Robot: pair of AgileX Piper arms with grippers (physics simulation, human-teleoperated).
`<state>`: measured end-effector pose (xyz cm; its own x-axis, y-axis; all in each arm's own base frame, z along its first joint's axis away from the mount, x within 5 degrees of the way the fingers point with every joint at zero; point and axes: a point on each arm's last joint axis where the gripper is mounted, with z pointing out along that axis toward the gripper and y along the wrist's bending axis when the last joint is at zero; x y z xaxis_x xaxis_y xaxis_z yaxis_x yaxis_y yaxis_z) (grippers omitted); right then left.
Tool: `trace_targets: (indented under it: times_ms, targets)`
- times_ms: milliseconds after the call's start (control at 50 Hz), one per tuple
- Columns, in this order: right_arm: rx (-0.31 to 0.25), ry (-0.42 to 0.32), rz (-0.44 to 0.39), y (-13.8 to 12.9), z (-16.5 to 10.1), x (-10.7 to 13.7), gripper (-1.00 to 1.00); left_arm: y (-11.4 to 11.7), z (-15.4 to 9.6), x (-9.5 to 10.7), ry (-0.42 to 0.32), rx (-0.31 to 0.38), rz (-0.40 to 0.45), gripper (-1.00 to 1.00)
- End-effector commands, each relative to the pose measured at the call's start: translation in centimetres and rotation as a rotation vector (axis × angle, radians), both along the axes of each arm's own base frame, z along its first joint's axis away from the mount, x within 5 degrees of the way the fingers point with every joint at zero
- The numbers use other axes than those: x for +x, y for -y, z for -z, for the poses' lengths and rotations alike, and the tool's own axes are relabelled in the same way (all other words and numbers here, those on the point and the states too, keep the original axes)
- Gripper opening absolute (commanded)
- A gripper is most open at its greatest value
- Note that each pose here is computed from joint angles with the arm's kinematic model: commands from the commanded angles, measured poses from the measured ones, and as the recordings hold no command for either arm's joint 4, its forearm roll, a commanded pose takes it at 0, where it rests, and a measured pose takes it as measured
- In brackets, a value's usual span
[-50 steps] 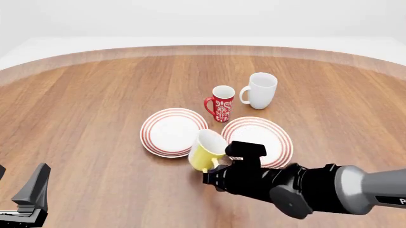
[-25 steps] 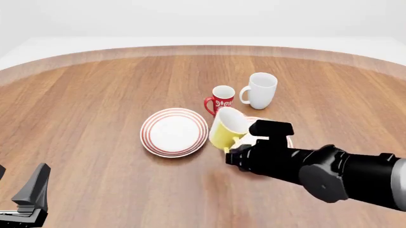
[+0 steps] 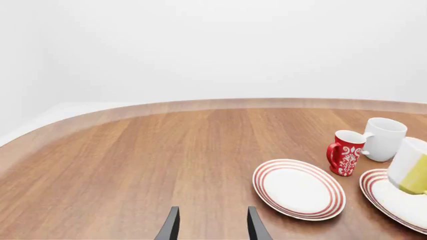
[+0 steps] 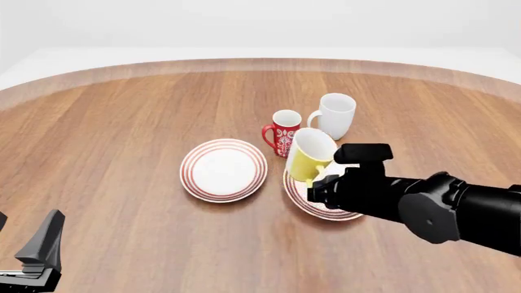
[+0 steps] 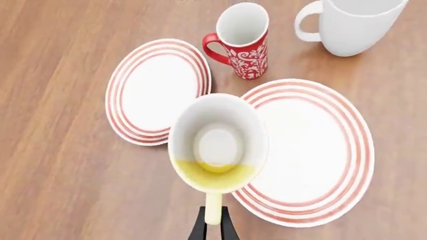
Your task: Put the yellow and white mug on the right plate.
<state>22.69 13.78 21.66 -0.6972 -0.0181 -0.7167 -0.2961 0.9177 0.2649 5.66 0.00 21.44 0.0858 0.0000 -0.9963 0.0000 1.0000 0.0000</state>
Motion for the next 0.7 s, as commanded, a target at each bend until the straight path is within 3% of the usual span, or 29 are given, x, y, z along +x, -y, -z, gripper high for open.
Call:
trace_targets:
  times_ms: [20,400,700]
  targets:
    - [-0.047,0.022,0.008,1.3,-0.3,0.5,-1.00,0.0,0.0,0.0,0.000,0.000,0.000,1.00]
    - [-0.105,0.035,0.078,4.3,0.9,1.6,-1.00,0.0,0.0,0.0,0.000,0.000,0.000,1.00]
    - [-0.147,0.022,0.115,5.7,3.2,3.0,-1.00,0.0,0.0,0.0,0.000,0.000,0.000,1.00]
